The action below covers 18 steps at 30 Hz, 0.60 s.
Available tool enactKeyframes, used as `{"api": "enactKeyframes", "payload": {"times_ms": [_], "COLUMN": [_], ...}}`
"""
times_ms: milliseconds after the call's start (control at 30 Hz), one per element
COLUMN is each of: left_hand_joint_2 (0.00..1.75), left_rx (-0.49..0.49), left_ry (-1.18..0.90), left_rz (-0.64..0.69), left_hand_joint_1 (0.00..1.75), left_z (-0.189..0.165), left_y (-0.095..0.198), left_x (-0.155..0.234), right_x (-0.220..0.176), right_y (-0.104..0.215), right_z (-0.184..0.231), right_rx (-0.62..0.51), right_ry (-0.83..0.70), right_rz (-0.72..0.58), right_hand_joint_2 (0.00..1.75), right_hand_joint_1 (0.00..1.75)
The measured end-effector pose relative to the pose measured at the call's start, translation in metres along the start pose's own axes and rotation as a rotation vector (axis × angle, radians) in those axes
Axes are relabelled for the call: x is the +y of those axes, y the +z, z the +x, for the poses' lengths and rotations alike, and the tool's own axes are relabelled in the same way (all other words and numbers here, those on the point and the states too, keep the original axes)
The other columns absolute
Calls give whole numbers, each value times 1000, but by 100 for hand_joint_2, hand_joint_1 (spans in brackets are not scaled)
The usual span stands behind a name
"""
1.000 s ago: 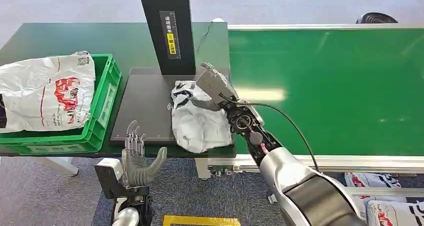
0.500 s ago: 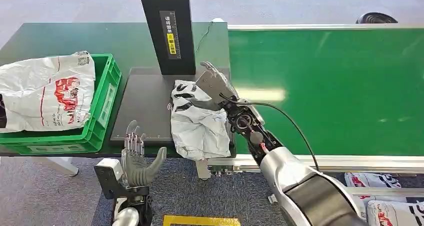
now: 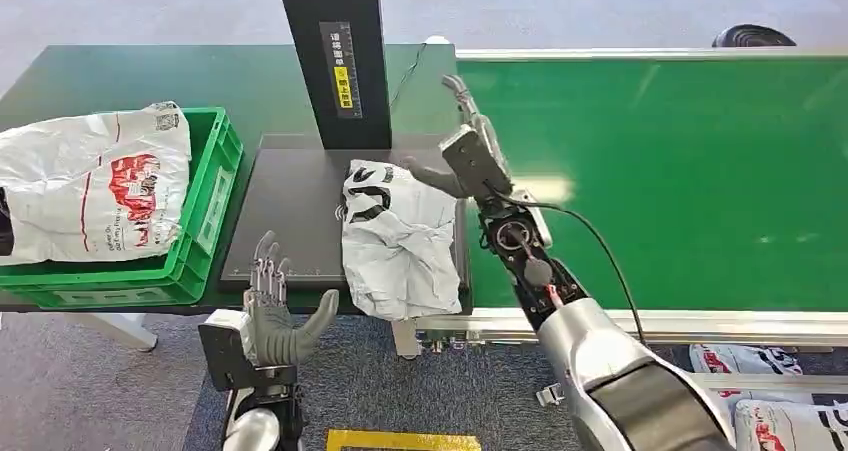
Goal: Moved the parcel from conveyor to table for the left to box.
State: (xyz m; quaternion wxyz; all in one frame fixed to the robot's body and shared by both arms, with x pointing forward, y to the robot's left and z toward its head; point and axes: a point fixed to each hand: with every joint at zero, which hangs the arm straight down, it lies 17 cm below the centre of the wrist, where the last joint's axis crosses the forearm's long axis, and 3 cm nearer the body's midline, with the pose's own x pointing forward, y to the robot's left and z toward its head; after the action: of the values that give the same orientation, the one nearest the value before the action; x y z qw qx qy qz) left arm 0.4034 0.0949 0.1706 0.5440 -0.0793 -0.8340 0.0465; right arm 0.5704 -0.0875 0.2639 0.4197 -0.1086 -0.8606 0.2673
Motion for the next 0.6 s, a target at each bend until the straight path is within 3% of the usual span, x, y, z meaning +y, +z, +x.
{"api": "enactKeyframes", "payload": {"times_ms": [267, 433, 600], "left_hand_joint_2": [175, 175, 175], "left_rx": [1, -3, 5], "left_ry": [-4, -5, 10], "left_rz": [22, 34, 48], "left_hand_joint_1": [0, 0, 0], "left_z": [-3, -3, -5], "left_y": [4, 8, 9], "left_x": [13, 20, 24], "right_x": [-83, -100, -99], "right_y": [9, 73, 142], "right_z": [22, 20, 23], "right_rx": [-105, -133, -67], "right_ry": [13, -51, -167], "right_rz": [-174, -286, -448], "right_hand_joint_2": [175, 175, 175], "right_hand_joint_1": [0, 0, 0]}}
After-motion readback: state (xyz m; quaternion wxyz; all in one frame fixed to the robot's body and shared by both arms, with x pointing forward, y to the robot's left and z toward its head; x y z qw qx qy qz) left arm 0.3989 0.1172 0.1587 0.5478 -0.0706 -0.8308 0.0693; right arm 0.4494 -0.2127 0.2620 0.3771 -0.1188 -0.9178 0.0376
